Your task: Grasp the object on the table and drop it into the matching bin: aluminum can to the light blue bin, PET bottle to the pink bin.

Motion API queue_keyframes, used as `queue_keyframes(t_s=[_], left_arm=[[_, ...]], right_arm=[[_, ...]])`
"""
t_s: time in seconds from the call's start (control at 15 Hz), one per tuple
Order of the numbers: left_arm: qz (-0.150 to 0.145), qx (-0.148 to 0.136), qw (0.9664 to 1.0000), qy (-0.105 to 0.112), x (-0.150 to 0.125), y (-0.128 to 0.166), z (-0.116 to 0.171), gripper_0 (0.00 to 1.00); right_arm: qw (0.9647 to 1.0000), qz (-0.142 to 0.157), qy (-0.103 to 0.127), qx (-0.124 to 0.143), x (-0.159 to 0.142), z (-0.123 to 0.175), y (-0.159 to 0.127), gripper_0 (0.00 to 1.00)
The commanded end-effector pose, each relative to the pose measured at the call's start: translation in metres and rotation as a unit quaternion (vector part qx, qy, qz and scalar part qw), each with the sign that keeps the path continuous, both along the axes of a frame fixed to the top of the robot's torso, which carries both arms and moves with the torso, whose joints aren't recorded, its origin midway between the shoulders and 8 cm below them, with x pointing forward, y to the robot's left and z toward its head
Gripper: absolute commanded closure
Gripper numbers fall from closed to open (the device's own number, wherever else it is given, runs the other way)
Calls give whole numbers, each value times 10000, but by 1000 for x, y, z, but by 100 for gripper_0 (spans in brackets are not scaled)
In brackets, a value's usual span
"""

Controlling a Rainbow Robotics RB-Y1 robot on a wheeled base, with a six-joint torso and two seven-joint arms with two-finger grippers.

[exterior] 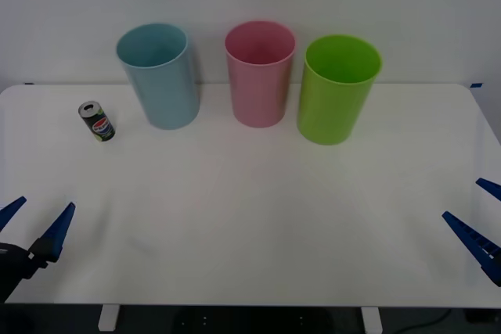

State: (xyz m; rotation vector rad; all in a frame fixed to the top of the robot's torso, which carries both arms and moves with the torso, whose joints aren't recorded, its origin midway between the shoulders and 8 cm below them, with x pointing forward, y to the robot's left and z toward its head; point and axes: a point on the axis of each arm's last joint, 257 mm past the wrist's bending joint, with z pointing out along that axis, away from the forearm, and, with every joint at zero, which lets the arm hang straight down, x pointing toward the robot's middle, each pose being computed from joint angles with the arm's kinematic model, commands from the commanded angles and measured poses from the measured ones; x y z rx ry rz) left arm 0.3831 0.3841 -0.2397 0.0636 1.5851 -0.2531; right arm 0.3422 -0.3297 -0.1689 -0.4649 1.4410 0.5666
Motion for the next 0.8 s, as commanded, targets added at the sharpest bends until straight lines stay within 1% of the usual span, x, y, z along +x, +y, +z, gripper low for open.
queue_keyframes(t_s=[0.07,0.13,0.27,0.33,0.47,0.6,0.8], left_arm=[[181,45,9998,99,13,1,-9,0],[275,74,9995,134,20,3,-11,0],[403,29,9990,192,32,4,-18,0],[471,47,9986,239,44,7,-24,0],[501,26,9983,309,63,9,-35,0],[512,19,9981,348,78,9,-41,0],[582,28,9976,367,104,10,-43,0]], right_arm=[[10000,0,0,0,0,0,0,0],[10000,0,0,0,0,0,0,0],[10000,0,0,0,0,0,0,0],[10000,0,0,0,0,0,0,0],[10000,0,0,0,0,0,0,0],[10000,0,0,0,0,0,0,0],[10000,0,0,0,0,0,0,0]])
